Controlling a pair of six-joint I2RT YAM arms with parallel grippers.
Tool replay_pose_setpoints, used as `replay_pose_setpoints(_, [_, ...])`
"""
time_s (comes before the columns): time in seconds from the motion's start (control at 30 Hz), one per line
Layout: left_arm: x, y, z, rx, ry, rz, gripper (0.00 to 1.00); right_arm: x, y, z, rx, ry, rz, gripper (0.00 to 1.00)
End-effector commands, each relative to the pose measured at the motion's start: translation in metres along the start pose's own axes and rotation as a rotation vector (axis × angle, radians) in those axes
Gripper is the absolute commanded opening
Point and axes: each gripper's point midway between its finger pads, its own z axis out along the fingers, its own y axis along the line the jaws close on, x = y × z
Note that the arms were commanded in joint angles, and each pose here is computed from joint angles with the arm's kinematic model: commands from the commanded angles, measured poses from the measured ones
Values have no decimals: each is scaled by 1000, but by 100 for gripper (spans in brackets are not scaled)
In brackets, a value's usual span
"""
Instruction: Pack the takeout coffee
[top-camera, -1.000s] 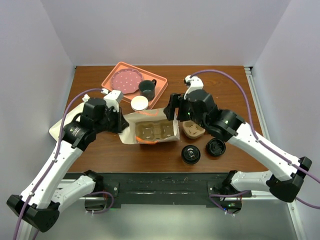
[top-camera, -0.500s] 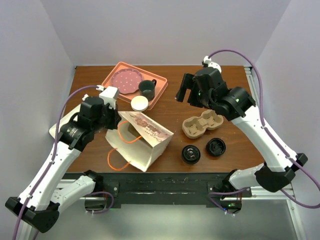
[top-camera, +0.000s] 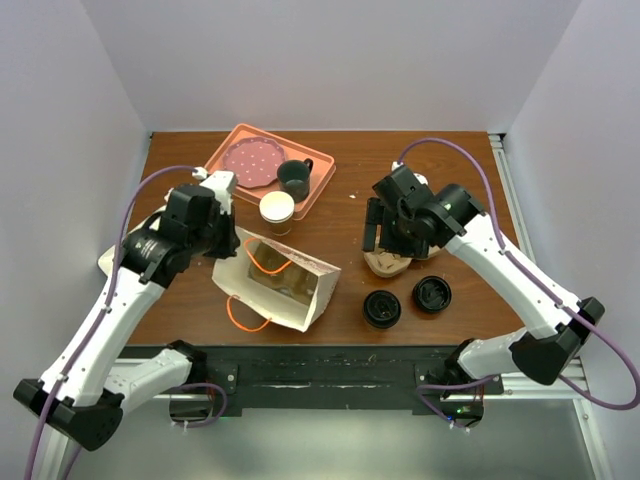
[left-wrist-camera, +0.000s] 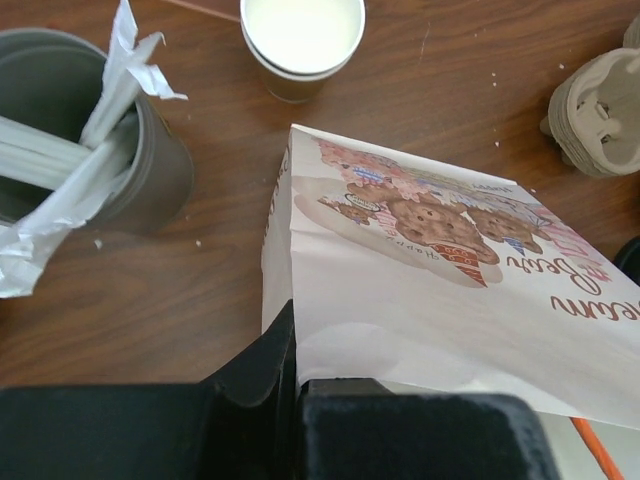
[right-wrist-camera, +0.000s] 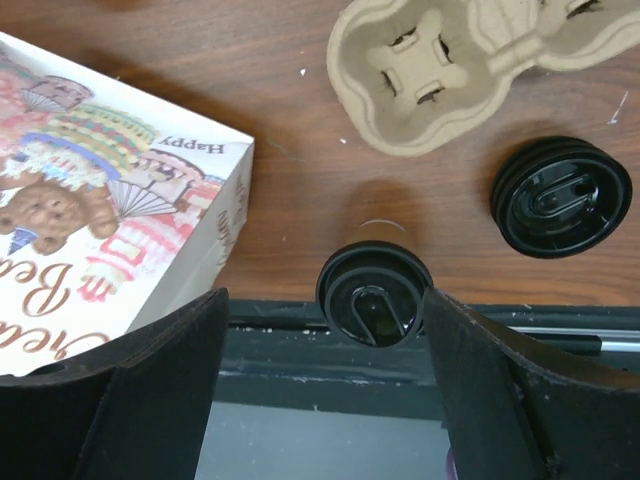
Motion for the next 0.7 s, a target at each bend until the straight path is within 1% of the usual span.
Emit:
replay_pose_setpoints(0.0, [7,-16,-7,44,106,-92,0,-8,10,-22,-55,5,-39,81])
replay_pose_setpoints(0.1, [11,-23,-4,62,172,-115,1,-10,2,-29,-11,6,-43,80])
replay_pose_setpoints(0.17, [10,-26,-6,70,196,-124,14,-6,0,-29,-4,24,-40,79])
replay_pose_setpoints(0.2, [12,-26,-5,67,224,-123,16,-5,2,-30,-15,25,-35,79])
replay_pose_setpoints(0.23, [10,-27,-5,66,227,-120,21,-3,4,-31,-34,32,-24,79])
replay_pose_setpoints(0.33, [-3,-31,-10,83,204,-108,30,1,6,-31,-59,38,-9,79])
replay_pose_setpoints(0.4, [-7,-31,-13,82,192,-105,34,5,5,-32,-60,49,-8,78])
replay_pose_setpoints(0.43, [-9,-30,-14,78,192,-95,39,5,4,-33,-58,50,0,78])
replay_pose_setpoints(0.53, [-16,-31,-17,80,184,-72,46,1,6,-41,-85,25,22,76])
replay_pose_setpoints(0.67, [-27,-29,-11,66,161,-54,50,-5,10,-47,-107,5,33,74])
